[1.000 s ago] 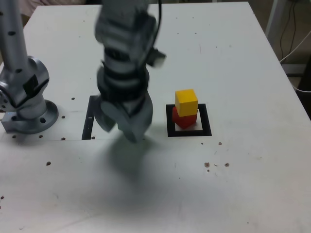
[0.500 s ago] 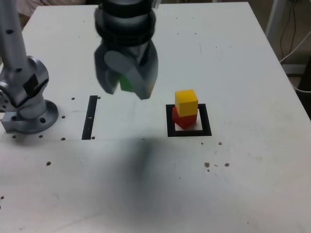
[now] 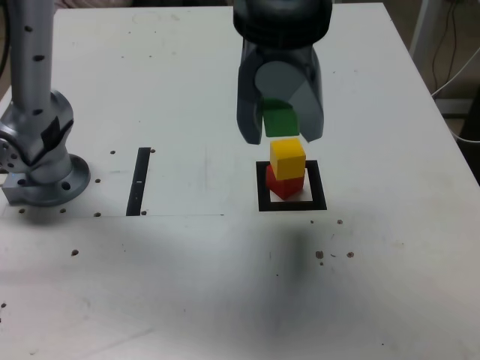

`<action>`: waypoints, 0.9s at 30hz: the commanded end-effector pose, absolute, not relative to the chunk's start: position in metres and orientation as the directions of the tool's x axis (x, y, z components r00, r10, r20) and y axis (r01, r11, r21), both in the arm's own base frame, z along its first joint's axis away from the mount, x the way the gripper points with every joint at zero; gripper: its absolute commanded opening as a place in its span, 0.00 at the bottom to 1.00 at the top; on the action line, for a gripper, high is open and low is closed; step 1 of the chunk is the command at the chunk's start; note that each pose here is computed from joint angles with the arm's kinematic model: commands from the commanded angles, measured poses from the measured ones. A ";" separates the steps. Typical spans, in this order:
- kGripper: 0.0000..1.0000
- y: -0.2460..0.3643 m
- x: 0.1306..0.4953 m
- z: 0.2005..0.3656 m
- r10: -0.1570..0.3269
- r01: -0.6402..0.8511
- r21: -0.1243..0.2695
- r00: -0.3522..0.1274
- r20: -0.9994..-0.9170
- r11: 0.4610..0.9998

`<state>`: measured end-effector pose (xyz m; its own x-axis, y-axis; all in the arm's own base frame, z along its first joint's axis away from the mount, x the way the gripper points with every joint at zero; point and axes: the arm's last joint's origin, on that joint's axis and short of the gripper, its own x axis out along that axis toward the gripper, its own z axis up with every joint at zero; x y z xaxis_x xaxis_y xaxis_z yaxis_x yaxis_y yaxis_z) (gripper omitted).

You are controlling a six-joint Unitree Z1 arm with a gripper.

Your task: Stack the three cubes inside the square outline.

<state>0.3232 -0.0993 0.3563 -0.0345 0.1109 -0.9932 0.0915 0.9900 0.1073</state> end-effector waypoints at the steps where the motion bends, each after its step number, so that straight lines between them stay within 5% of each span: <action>1: 0.26 -0.095 0.324 0.356 0.112 0.082 0.108 -0.040 -0.993 0.991; 27: 0.26 -0.060 0.359 0.307 0.081 0.016 0.079 -0.150 -0.985 0.997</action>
